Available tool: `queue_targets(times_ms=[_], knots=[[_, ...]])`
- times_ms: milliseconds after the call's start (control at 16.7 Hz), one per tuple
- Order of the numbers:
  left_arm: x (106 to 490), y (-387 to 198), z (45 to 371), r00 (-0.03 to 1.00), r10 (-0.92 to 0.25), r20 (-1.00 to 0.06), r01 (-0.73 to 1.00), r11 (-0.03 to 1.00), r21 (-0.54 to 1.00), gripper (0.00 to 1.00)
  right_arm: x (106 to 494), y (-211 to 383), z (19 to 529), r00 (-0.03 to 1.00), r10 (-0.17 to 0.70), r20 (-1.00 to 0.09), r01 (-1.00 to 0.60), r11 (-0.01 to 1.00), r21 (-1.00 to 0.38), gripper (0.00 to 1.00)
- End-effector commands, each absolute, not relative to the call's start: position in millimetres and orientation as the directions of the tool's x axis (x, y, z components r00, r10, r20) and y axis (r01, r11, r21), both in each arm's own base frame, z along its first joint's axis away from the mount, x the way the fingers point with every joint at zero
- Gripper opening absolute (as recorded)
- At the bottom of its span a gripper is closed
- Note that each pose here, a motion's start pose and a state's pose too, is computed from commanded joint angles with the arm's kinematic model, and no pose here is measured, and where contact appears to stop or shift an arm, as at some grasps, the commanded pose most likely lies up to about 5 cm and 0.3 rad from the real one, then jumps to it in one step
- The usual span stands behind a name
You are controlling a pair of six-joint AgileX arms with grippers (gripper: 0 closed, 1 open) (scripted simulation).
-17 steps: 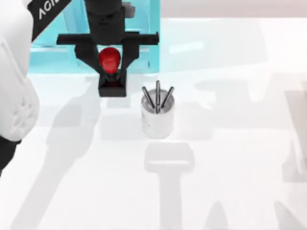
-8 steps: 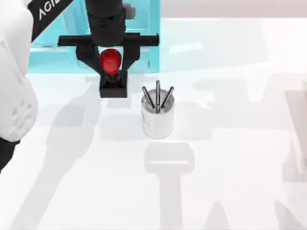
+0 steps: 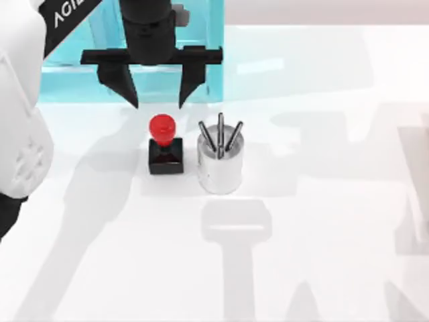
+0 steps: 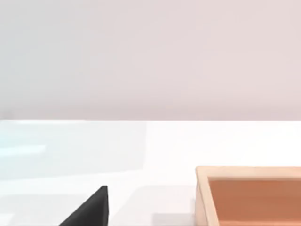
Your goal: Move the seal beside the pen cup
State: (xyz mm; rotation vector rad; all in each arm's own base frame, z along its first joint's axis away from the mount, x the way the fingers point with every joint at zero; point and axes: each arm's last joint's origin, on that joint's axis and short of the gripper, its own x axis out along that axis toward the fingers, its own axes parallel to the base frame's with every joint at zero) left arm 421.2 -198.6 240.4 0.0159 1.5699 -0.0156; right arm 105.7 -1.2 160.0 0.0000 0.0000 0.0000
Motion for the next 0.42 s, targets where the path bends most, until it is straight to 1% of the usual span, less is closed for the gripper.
queue_targets(times_ms=[60, 120, 420], knots=[[421.2, -198.6, 240.4, 0.001, 0.0, -1.0, 0.02, 1.0, 0.0, 0.98, 105.7, -1.2, 160.0, 1.0, 0.0, 0.0, 0.0, 1.0, 0.0, 1.0], [421.2, -198.6, 240.4, 0.001, 0.0, -1.0, 0.02, 1.0, 0.0, 1.0, 105.7, -1.2, 160.0, 1.0, 0.0, 0.0, 0.0, 1.0, 0.0, 1.0], [421.2, -198.6, 240.4, 0.001, 0.0, -1.0, 0.02, 1.0, 0.0, 1.0, 105.7, -1.2, 160.0, 1.0, 0.0, 0.0, 0.0, 1.0, 0.0, 1.0]])
